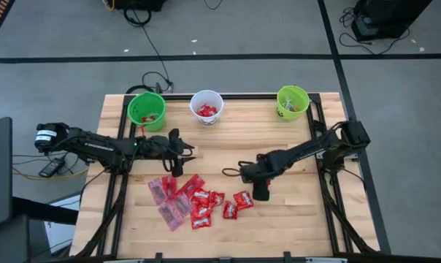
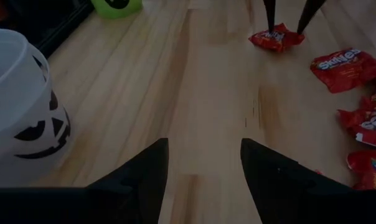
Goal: Sort candy by brand, put in halloween buckets
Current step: Put the red candy into the white bucket
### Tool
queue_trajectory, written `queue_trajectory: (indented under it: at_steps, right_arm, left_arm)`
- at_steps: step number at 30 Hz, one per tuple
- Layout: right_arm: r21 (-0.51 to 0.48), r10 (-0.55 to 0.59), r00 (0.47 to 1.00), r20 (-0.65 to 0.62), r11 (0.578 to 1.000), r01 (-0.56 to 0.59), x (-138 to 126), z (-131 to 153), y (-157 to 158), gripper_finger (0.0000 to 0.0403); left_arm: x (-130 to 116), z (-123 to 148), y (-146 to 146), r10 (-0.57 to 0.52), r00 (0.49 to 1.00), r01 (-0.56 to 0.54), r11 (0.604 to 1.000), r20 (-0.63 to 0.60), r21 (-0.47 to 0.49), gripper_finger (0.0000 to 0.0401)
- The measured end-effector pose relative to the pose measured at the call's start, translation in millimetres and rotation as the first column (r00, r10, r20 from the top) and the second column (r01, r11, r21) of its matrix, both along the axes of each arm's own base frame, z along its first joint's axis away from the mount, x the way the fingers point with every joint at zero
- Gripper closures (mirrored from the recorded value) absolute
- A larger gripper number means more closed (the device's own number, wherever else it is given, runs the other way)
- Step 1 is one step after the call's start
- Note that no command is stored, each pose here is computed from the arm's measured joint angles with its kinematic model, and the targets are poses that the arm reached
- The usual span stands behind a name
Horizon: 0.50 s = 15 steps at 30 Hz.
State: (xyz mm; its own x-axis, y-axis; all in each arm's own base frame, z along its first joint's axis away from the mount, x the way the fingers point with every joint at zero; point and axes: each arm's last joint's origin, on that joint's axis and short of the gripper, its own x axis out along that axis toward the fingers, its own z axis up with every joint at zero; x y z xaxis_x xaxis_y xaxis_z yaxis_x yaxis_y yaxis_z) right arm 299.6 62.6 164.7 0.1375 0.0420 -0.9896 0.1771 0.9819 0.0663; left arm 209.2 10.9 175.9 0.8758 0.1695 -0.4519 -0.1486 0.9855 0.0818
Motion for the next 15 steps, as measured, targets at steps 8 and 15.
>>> queue_trajectory:
  at_steps: [8, 15]
  right_arm:
    - [-0.075, -0.033, 0.999, 0.005, 0.997, 0.034, -7.7, -15.2, -6.1, 0.0276]
    - [-0.077, 0.000, 0.999, 0.043, 0.997, 0.003, -2.2, -15.2, -17.2, 0.0392]
  left_arm:
    - [0.6, 1.1, 0.0, 0.001, 1.000, -0.001, 1.000, 0.013, 0.000, 0.0194]
    - [0.8, 1.6, 0.1, 0.003, 1.000, -0.003, 1.000, 0.019, 0.002, 0.0194]
